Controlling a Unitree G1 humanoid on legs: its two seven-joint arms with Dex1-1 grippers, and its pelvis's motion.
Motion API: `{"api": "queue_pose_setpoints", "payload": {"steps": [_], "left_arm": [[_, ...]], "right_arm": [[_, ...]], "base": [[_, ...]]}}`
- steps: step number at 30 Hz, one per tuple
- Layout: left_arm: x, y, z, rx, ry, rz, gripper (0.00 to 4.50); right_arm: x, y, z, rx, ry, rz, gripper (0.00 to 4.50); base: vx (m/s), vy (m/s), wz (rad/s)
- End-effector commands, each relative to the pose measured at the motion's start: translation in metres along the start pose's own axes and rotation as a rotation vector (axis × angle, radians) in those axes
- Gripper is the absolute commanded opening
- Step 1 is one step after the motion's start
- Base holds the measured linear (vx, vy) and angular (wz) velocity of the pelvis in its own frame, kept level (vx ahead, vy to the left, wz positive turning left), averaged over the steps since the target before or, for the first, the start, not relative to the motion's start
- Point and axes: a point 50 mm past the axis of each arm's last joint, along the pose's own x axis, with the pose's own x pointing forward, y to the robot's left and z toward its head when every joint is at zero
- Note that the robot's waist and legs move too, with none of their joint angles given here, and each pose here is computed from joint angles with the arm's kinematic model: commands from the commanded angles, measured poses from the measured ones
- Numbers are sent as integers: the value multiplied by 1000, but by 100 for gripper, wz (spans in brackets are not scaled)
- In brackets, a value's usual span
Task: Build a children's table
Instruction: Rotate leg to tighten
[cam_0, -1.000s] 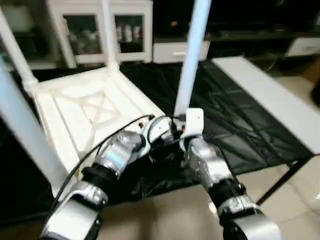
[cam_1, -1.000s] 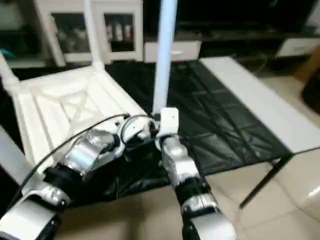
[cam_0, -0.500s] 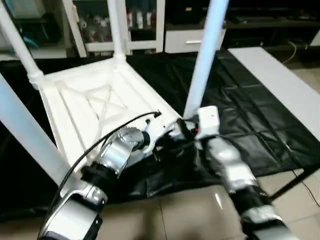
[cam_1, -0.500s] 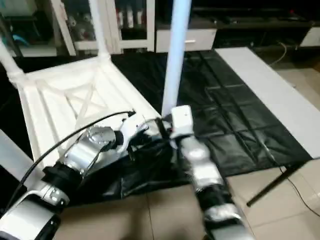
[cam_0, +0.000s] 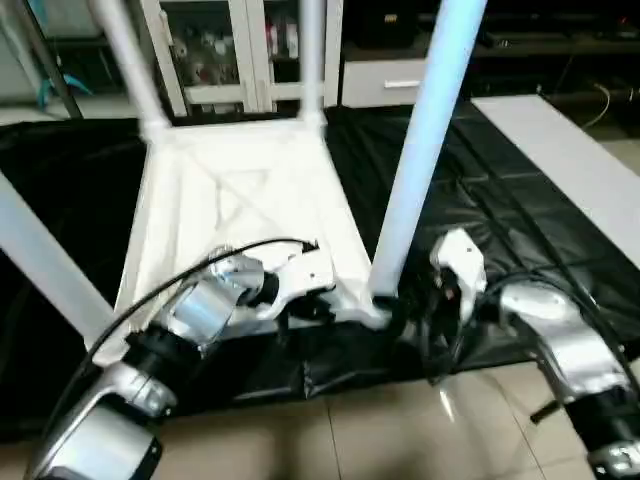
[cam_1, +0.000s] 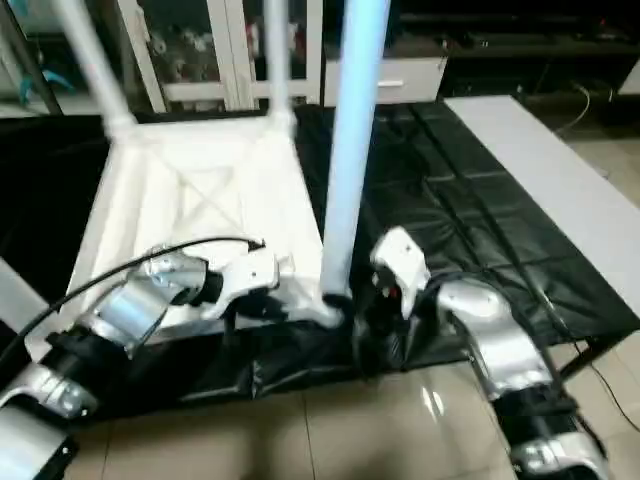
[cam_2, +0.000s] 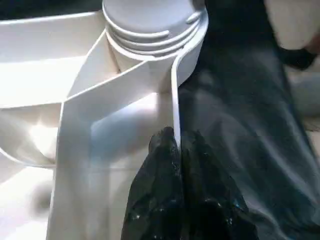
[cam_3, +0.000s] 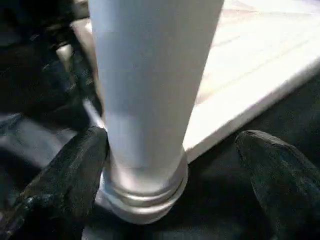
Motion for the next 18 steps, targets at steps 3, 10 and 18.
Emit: {"api": "queue_pose_setpoints", "payload": {"steps": [3, 10, 18], "left_arm": [[24, -38, -39, -101, 183, -240, 0], [22, -42, -40, -104, 193, -255, 0], [21, -44, -40, -112, 200, -253, 0]], "right_arm": [[2, 8, 5, -25, 20, 135, 438], [13, 9, 2, -26, 52, 216, 412], [20, 5, 3, -26, 61, 269, 360]], "base": [[0, 0, 0], [0, 0, 0], [0, 0, 0]]}}
